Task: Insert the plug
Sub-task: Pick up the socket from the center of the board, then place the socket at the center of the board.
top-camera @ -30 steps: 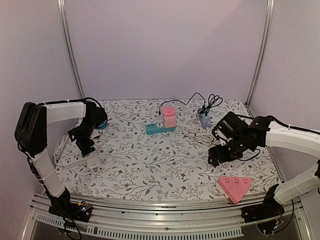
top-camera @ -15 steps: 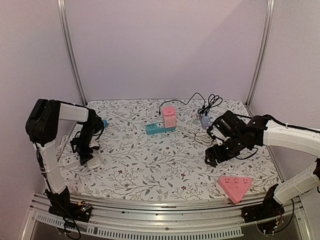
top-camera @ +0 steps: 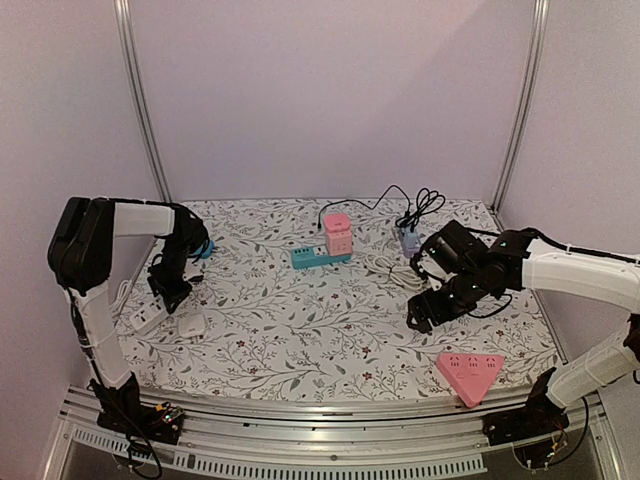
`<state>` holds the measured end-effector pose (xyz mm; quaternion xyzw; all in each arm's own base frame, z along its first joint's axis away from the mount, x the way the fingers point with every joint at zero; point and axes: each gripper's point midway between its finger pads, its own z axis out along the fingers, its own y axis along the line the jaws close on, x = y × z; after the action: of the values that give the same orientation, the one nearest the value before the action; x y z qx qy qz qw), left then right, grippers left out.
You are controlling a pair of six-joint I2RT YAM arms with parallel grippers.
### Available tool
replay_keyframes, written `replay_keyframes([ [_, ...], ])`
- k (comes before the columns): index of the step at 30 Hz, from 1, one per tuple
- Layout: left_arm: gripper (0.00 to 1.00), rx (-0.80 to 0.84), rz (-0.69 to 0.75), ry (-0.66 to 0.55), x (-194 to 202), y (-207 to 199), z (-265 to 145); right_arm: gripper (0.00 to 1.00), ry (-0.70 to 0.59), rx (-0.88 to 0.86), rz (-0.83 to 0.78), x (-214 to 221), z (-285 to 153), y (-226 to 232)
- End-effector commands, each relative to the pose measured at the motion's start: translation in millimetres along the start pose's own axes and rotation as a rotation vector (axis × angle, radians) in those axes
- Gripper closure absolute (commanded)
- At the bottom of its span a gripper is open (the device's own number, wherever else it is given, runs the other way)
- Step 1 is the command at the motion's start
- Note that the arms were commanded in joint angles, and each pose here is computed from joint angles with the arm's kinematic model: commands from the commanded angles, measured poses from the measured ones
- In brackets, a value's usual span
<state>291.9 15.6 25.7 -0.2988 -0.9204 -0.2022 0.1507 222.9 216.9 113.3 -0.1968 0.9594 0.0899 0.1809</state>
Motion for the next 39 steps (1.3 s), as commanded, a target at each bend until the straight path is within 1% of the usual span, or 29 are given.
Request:
replay_keyframes([
  [1,1.00,-0.130,-0.193,-0.111,-18.2,33.9,-50.7,0.14,-0.029,-0.019,0.008,-10.1,-6.7,3.8],
  [3,1.00,-0.125,-0.233,-0.176,-26.4,31.7,-81.1,0.14,-0.043,-0.016,0.014,-12.9,-9.6,3.4],
  [4,1.00,-0.117,-0.225,-0.213,-32.1,24.0,-96.1,0.14,-0.049,-0.010,0.017,-14.5,-10.8,2.3],
  [6,1.00,-0.113,-0.160,-0.309,-46.7,-2.0,-129.8,0.14,-0.065,0.002,0.026,-18.9,-13.3,0.4],
  [7,1.00,-0.102,-0.114,-0.360,-55.3,-19.5,-146.7,0.14,-0.072,0.006,0.030,-20.7,-14.8,0.2],
  [9,1.00,-0.061,0.008,-0.451,-73.5,-67.8,-175.6,0.14,-0.087,0.019,0.046,-24.0,-17.1,-2.2],
  [11,1.00,-0.060,0.123,-0.521,-89.2,-112.4,-198.6,0.14,-0.100,0.037,0.060,-26.1,-19.1,-5.4],
  [13,1.00,-0.072,0.222,-0.551,-99.7,-152.2,-210.4,0.14,-0.113,0.051,0.076,-27.4,-21.5,-8.4],
  [17,1.00,-0.054,0.409,-0.565,-111.0,-227.5,-217.3,0.14,-0.139,0.068,0.097,-29.5,-28.3,-13.0],
  [21,1.00,-0.054,0.555,-0.520,-121.0,-283.9,-201.8,0.14,-0.172,0.160,0.123,-31.4,-39.2,-30.5],
  [24,1.00,-0.046,0.612,-0.456,-130.2,-311.5,-182.3,0.13,-0.216,0.241,0.150,-33.6,-54.2,-47.3],
  [26,1.00,-0.041,0.640,-0.454,-138.3,-326.0,-178.4,0.12,-0.249,0.278,0.167,-34.6,-64.4,-56.4],
  [29,1.00,-0.031,0.666,-0.459,-150.9,-340.3,-175.3,0.12,-0.295,0.289,0.185,-36.0,-78.7,-62.9],
  [31,0.99,-0.021,0.669,-0.474,-157.1,-344.6,-182.6,0.11,-0.311,0.279,0.191,-36.2,-83.9,-62.8],
  [32,0.96,-0.022,0.670,-0.479,-159.3,-345.5,-184.5,0.11,-0.314,0.273,0.191,-36.1,-85.3,-62.3],
  [33,0.89,-0.019,0.675,-0.487,-161.7,-347.3,-186.4,0.11,-0.317,0.268,0.192,-36.1,-86.5,-61.8],
  [34,0.78,-0.016,0.685,-0.490,-162.9,-348.9,-187.0,0.11,-0.320,0.263,0.194,-36.2,-87.9,-61.5],
  [35,0.60,-0.016,0.691,-0.489,-163.1,-350.0,-187.9,0.12,-0.321,0.262,0.194,-36.1,-88.2,-61.4],
  [37,0.20,-0.021,0.686,-0.484,-162.6,-349.7,-189.4,0.11,-0.324,0.258,0.194,-36.7,-89.2,-60.7],
  [38,0.06,-0.018,0.681,-0.484,-159.9,-349.4,-191.8,0.10,-0.325,0.251,0.194,-36.8,-90.1,-59.8],
  [39,0.01,-0.009,0.681,-0.495,-156.8,-349.1,-196.1,0.10,-0.329,0.246,0.195,-37.7,-91.3,-58.9],
])
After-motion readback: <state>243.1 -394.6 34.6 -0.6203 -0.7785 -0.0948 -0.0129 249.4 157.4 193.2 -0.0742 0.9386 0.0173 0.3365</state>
